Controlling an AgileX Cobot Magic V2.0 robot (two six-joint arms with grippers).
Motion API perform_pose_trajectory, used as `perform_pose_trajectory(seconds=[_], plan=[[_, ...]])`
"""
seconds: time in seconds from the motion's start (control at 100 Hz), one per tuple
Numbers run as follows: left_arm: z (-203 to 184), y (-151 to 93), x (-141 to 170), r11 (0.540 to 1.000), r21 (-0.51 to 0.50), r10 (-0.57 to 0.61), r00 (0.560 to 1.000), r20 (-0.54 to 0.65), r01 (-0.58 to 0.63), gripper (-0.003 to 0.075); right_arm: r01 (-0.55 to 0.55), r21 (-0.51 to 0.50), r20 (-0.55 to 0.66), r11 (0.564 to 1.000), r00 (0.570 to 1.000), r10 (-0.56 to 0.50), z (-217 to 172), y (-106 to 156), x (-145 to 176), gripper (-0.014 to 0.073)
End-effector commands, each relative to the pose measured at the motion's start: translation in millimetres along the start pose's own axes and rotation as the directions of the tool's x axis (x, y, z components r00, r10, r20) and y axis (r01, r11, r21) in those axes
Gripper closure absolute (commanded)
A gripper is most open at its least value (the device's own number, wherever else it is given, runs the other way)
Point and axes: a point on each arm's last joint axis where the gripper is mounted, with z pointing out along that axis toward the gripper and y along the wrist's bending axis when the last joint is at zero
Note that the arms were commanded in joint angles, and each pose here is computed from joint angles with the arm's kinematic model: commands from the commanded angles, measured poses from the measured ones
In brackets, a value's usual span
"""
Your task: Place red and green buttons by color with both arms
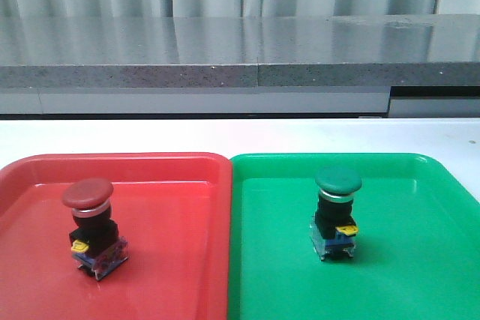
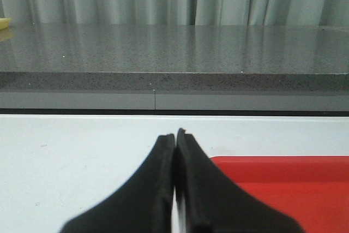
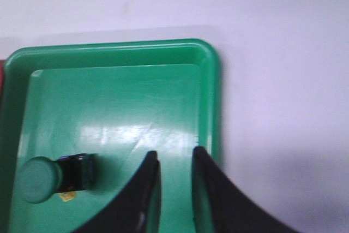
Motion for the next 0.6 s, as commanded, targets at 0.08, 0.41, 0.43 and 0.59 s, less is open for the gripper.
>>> perform_pose_trajectory(seconds=[0.08, 0.41, 0.43, 0.59], plan=[[-2, 0, -5, 1.000, 0.010, -0.008, 0.996, 0.091, 0.007, 0.0741, -0.026, 0.046, 0.189, 0.999, 0.982, 0.016, -35, -23, 7, 0.0655], [-2, 0, -5, 1.000, 0.010, -0.008, 0.996, 0.091, 0.007, 0.0741, 0.039, 0.090, 0.383, 0.995, 0.921, -0.071, -64, -39, 58, 0.0659], [-2, 0, -5, 1.000, 0.010, -0.008, 0.996, 0.091, 0.007, 0.0741, 0.040, 0.088, 0.397, 0.995, 0.915, -0.072, -66, -40, 62, 0.0659], [-2, 0, -5, 1.000, 0.010, -0.008, 0.996, 0.091, 0.007, 0.0741, 0.058, 0.062, 0.599, 0.996, 0.796, -0.083, -81, -41, 83, 0.0659]])
